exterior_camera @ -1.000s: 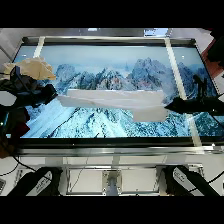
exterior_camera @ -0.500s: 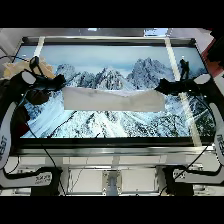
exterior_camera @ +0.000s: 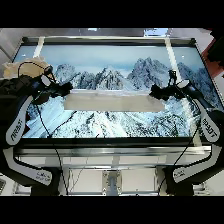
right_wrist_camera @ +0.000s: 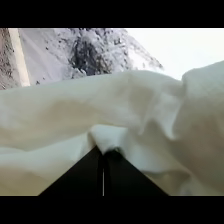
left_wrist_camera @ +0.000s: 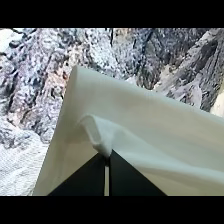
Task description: Fold the shirts.
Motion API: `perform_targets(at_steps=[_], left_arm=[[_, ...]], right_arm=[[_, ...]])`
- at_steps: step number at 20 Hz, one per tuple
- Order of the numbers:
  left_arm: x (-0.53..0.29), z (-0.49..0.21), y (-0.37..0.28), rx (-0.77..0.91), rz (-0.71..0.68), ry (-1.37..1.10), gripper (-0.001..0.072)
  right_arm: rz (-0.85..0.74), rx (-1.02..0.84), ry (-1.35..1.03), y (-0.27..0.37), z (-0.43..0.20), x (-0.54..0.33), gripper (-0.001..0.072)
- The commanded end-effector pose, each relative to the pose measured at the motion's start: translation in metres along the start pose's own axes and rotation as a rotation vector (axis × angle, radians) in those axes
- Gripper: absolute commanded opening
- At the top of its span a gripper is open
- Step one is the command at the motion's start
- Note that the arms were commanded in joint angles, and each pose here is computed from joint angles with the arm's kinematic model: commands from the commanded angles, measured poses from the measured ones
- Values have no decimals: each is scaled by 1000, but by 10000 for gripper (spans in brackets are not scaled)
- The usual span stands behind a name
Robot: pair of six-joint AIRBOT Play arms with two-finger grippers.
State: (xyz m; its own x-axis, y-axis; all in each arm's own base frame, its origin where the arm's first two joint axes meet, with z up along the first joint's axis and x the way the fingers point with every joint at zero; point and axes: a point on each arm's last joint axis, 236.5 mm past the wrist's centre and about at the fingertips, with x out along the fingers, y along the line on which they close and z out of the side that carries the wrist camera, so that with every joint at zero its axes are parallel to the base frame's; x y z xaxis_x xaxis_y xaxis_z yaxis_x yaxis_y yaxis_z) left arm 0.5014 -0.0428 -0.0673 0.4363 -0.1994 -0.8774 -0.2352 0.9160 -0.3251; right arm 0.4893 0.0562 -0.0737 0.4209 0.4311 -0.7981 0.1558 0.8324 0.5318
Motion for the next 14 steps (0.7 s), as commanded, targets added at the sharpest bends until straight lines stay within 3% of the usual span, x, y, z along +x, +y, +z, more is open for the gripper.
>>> perform_targets(at_steps=[1, 2, 3, 6, 7, 10, 12, 14], left_arm=[[-3, 13, -8, -9, -19, -21, 259], [-13, 26, -16, -10, -39, -49, 381], [-25, 39, -26, -6, -61, -83, 382], [-75, 83, -67, 3, -169, -206, 382], [-94, 95, -87, 33, -230, -252, 381], [-137, 101, -160, 326, -391, -370, 382], [-137, 79, -200, 557, -408, -395, 382], [-123, 55, -230, 667, -391, -386, 384]], right_arm=[[22, -48, -11, 12, 13, -8, 122], [38, -76, -25, 24, 22, -19, 198], [52, -108, -46, 38, 32, -35, 280], [9, -240, -128, 52, 60, -87, 313], [-30, -268, -145, 46, 65, -102, 364], [-111, -197, -111, 7, 61, -123, 458], [-109, -92, -26, -25, 44, -121, 527], [-53, 1, 49, -45, 29, -116, 562]])
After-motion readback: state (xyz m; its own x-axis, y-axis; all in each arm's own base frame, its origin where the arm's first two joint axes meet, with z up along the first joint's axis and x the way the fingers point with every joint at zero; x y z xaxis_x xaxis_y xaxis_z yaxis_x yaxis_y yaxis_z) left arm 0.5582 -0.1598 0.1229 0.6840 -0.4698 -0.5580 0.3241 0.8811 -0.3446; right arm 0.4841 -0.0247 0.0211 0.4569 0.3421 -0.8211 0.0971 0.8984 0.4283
